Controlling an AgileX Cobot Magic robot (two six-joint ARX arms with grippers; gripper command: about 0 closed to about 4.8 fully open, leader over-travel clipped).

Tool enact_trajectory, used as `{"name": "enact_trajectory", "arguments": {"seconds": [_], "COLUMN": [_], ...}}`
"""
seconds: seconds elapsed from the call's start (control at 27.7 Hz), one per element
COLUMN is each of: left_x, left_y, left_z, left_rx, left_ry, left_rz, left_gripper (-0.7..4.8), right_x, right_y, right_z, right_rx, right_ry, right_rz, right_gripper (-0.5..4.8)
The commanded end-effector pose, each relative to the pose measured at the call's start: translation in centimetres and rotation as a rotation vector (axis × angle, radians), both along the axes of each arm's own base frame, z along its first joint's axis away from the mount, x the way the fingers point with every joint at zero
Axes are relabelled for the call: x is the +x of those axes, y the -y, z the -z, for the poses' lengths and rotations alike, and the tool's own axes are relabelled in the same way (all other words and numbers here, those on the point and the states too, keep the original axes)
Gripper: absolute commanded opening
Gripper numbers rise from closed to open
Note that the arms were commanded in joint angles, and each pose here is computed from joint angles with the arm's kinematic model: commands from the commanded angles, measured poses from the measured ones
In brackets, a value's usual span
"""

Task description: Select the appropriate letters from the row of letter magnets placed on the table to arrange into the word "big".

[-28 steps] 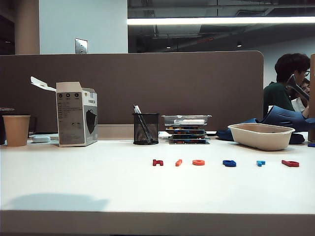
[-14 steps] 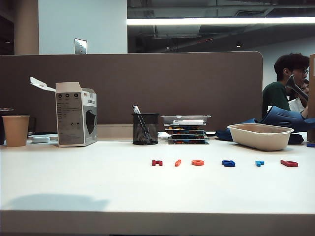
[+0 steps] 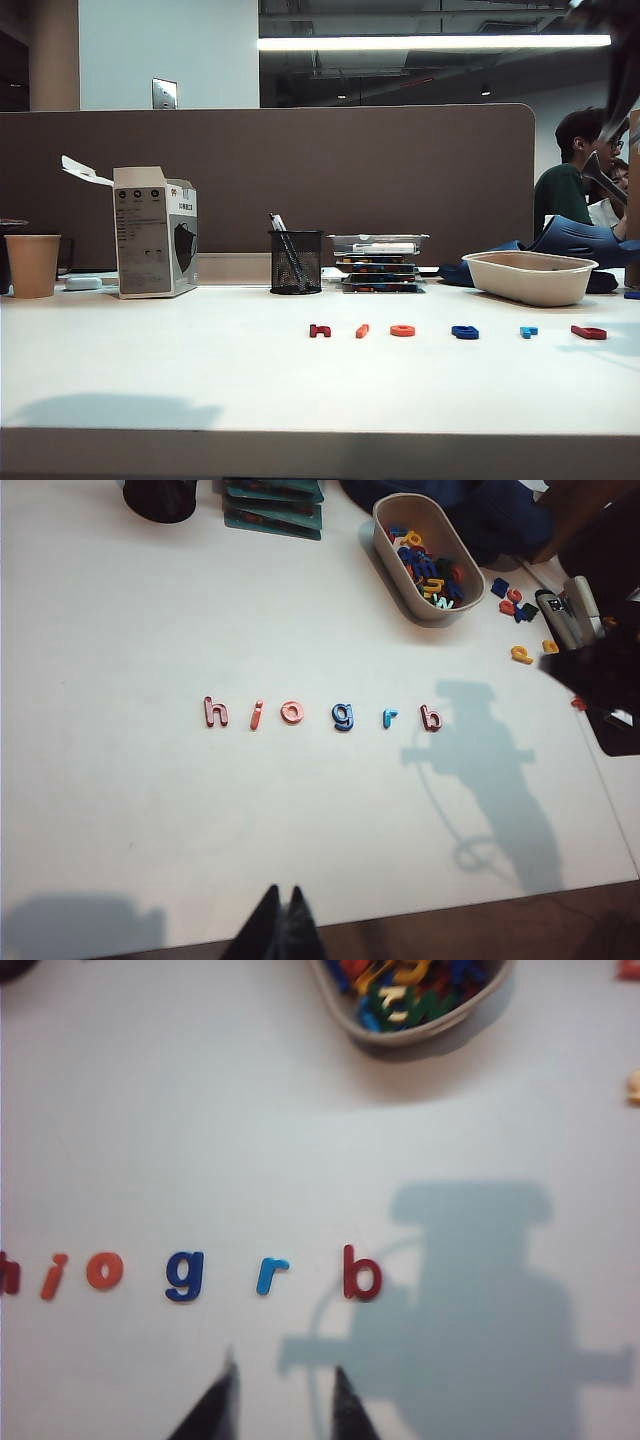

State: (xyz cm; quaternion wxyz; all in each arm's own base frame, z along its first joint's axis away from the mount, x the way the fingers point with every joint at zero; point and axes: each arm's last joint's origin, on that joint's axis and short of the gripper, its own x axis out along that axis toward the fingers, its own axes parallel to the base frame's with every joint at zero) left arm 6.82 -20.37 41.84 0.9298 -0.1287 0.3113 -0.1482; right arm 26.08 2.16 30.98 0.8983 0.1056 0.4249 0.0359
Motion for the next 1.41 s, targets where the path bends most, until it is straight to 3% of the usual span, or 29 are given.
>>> {"name": "enact_trajectory", "arguments": {"seconds": [0.04, 0.11, 0.29, 0.51, 0.83, 1.23, 1.34, 1.41], "left_x": [0.0, 0.0, 0.0, 0.0, 0.0, 0.0, 0.0, 0.0], "left_y": [-0.1, -0.1, -0.1, -0.1, -0.1, -0.1, -0.1, -0.1], "left_z": [-0.1, -0.1, -0.1, -0.1, -0.1, -0.1, -0.1, -0.1], "left_rx": [-0.003, -0.003, -0.003, -0.003, -0.003, -0.003, -0.003, -0.003], "left_ry": [0.009, 0.008, 0.008, 0.009, 0.009, 0.008, 0.009, 0.009], "left_rz": [-0.005, -0.005, -0.005, -0.005, -0.005, -0.005, -0.005, -0.005], "left_gripper": [-0.05, -0.05, -0.05, -0.05, -0.05, -0.05, -0.05, -0.05], "right_x": [2.5, 3.6, 6.9, 8.3, 8.5, 8.5, 8.3, 8.2], "right_y": [-1.1, -1.4, -1.9, -1.9, -1.8, -1.9, -1.9, -1.9], "right_z": [2.2, 3.6, 8.8, 12.1, 12.5, 14.4, 14.6, 14.7], "right_rx": [-0.007, -0.013, -0.03, -0.106, -0.15, -0.149, -0.138, -0.135], "right_ry": [-0.087, -0.128, -0.242, -0.309, -0.303, -0.397, -0.429, -0.437], "right_rz": [-0.031, -0.037, -0.042, -0.048, -0.072, -0.08, -0.088, -0.09], "right_gripper": [2.16, 2.71, 2.7, 2.7, 2.68, 2.59, 2.04, 2.01]}}
